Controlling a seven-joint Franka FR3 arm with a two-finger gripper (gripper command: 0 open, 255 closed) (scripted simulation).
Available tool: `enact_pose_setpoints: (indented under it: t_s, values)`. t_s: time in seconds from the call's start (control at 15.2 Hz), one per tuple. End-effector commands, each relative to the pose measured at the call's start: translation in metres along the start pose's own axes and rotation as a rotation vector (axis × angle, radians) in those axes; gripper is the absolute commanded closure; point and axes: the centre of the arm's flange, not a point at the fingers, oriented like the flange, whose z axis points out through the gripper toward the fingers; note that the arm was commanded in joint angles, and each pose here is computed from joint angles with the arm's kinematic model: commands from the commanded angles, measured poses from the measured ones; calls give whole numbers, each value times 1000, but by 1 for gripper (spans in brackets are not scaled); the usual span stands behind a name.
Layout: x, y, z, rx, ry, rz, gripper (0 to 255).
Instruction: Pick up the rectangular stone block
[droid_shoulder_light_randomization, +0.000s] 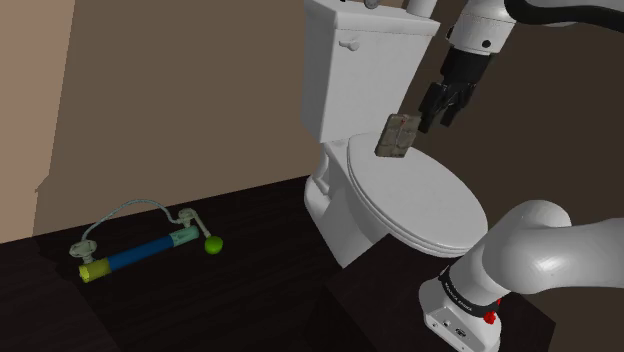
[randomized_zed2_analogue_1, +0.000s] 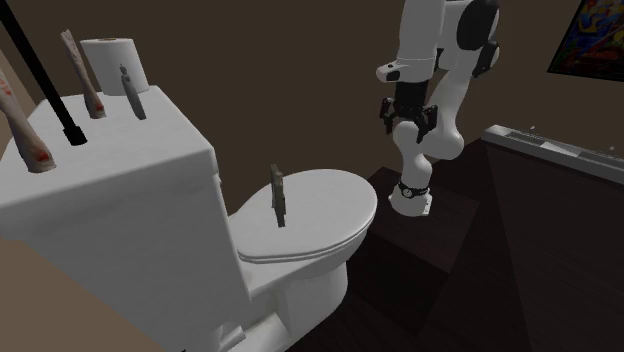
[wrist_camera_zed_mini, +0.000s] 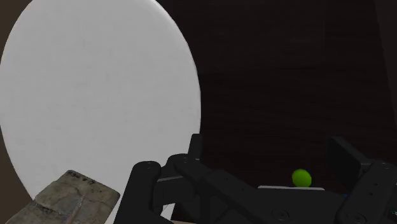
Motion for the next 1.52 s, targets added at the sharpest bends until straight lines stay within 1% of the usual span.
enact_pose_setpoints:
  t_s: [0.0, 0.33, 0.73, 1.06, 1.45]
  values:
    - [0, 0, 0, 0, 0, 0, 0]
    - [17, 59, 21, -9, 10, -155, 0]
    - [48, 125, 45, -20, 22, -341, 0]
    - [84, 175, 64, -29, 32, -495, 0]
    - [137, 227, 85, -40, 44, -681, 0]
